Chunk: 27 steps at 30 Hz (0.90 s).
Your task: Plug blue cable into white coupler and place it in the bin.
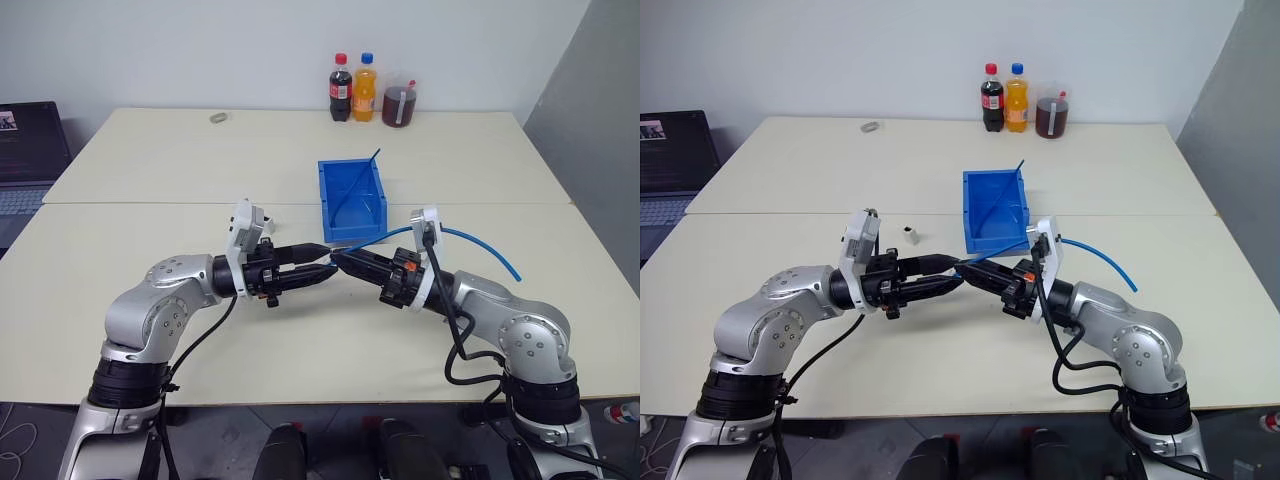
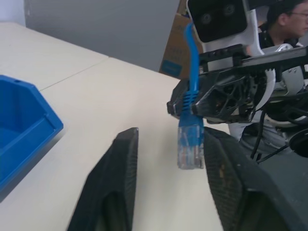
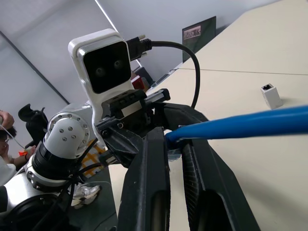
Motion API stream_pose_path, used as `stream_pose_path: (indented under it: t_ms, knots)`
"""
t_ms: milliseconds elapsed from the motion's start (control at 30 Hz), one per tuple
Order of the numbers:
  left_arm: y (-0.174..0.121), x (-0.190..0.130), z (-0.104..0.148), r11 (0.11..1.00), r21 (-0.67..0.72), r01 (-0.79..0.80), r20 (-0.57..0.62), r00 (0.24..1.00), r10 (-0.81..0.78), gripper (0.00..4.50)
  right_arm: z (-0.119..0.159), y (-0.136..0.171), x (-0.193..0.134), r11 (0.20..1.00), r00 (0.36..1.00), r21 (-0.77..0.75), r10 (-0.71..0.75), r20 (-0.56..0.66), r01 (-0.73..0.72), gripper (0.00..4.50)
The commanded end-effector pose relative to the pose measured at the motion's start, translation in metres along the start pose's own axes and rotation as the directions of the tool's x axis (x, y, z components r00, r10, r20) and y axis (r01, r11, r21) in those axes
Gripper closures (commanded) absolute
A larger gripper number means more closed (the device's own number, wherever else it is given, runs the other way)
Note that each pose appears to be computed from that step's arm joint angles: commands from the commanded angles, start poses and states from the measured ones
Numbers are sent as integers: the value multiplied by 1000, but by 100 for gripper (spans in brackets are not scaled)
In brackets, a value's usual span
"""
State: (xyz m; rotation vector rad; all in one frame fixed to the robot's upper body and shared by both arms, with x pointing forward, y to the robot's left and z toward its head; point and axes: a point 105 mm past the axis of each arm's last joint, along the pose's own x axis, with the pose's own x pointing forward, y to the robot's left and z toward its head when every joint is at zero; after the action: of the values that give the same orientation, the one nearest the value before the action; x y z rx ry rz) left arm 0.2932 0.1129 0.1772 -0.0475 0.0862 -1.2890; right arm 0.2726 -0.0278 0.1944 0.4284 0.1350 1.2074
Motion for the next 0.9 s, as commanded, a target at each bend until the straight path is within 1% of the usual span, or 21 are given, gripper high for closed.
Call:
stream_pose_path:
  t_ms: [33, 100, 200, 233, 267, 333, 400, 533, 600, 700, 767, 900]
  knots:
    - [0, -9, -3, 998, 20, -58, -48, 997, 58, 133, 11, 13, 2, 996, 997, -61, 66, 38, -64, 442]
    - [2, -17, -5, 995, 15, -101, -61, 993, 102, 93, 11, 11, 1, 996, 998, -71, 52, 37, -49, 442]
    - [8, -30, -11, 981, 13, -191, -70, 979, 192, 16, 10, 6, -2, 996, 999, -82, 31, 37, -28, 442]
    - [11, -34, -13, 973, 16, -230, -73, 970, 231, 0, 10, 4, -4, 996, 999, -86, 24, 36, -21, 442]
    - [15, -39, -16, 961, 25, -277, -76, 958, 278, 0, 9, 3, -5, 996, 999, -91, 16, 34, -12, 442]
    - [30, -49, -22, 907, 60, -416, -67, 905, 420, 0, 9, 0, -8, 995, 999, -99, -1, 33, 5, 442]
    - [49, -62, -27, 808, 72, -585, -57, 806, 589, 0, 9, -3, -11, 994, 999, -108, -17, 33, 21, 442]
    - [62, -71, -45, 711, 124, -693, -113, 702, 704, 0, 10, -5, -14, 993, 999, -112, -35, 39, 39, 443]
    - [77, -76, -49, 650, 127, -749, -123, 638, 760, 0, 10, -5, -14, 993, 998, -114, -37, 42, 42, 443]
    - [100, -79, -51, 584, 145, -799, -132, 569, 812, 0, 9, -4, -12, 992, 999, -120, -35, 40, 40, 443]
    - [112, -80, -54, 560, 162, -813, -147, 541, 828, 0, 9, -4, -11, 991, 999, -128, -33, 37, 38, 443]
    - [127, -72, -61, 576, 171, -799, -179, 550, 816, 0, 10, -4, -11, 991, 998, -129, -36, 42, 41, 443]
